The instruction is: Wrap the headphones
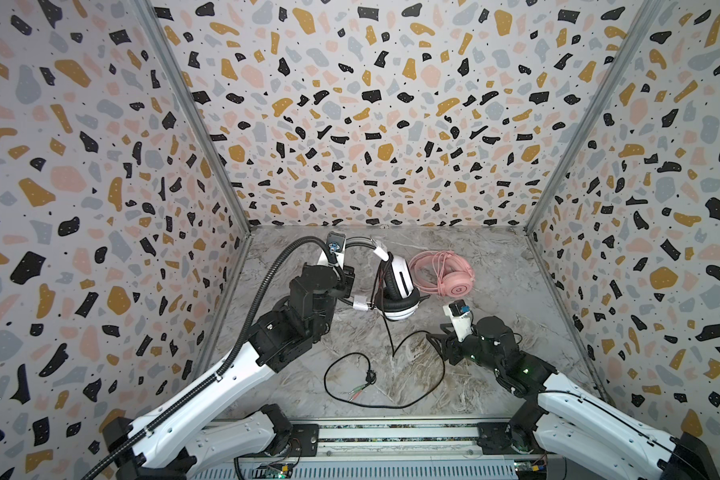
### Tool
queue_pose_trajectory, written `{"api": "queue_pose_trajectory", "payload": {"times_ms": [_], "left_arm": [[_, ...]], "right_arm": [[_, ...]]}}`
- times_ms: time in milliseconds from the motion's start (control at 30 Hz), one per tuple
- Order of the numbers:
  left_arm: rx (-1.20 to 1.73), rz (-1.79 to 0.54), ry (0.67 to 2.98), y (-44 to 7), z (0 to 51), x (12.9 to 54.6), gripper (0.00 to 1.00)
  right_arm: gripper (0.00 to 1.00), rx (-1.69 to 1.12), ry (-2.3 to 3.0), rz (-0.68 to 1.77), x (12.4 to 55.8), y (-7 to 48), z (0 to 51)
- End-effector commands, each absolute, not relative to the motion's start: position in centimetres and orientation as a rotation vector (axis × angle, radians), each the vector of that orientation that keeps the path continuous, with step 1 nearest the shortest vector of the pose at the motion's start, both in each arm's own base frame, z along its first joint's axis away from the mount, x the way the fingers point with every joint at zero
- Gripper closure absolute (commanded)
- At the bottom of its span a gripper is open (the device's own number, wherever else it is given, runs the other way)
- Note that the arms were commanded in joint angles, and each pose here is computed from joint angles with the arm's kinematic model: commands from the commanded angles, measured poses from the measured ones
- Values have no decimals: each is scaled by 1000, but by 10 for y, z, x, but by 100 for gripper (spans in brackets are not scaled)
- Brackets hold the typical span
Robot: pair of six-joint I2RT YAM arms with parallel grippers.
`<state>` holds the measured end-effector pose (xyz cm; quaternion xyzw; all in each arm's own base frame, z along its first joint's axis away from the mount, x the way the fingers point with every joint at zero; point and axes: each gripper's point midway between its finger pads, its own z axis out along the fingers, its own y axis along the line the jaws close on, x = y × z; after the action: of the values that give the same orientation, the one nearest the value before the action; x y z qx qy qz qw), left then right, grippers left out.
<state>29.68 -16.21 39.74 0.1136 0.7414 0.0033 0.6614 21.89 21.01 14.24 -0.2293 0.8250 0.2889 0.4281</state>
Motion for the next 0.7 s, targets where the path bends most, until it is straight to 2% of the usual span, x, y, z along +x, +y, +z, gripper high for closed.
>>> {"api": "queue_pose_trajectory", "payload": {"times_ms": [0,167,200,500,667], "left_arm": [[166,-164,1515,-159,471,283,100],[166,-142,1488,-155,497,281,100],[168,-150,1483,-156,501,281,100],[161,-202,1475,-162,517,281,100],[171,-212,1482,-164,518,281,100]], "right_arm": [[32,-622,1987,909,213,226,145],[11,-672,1884,1133,194,246,134],[9,-672,1870,1134,194,249,133],[8,-668,1825,998,242,275,128],[4,-796,1828,1024,260,312,116]]}}
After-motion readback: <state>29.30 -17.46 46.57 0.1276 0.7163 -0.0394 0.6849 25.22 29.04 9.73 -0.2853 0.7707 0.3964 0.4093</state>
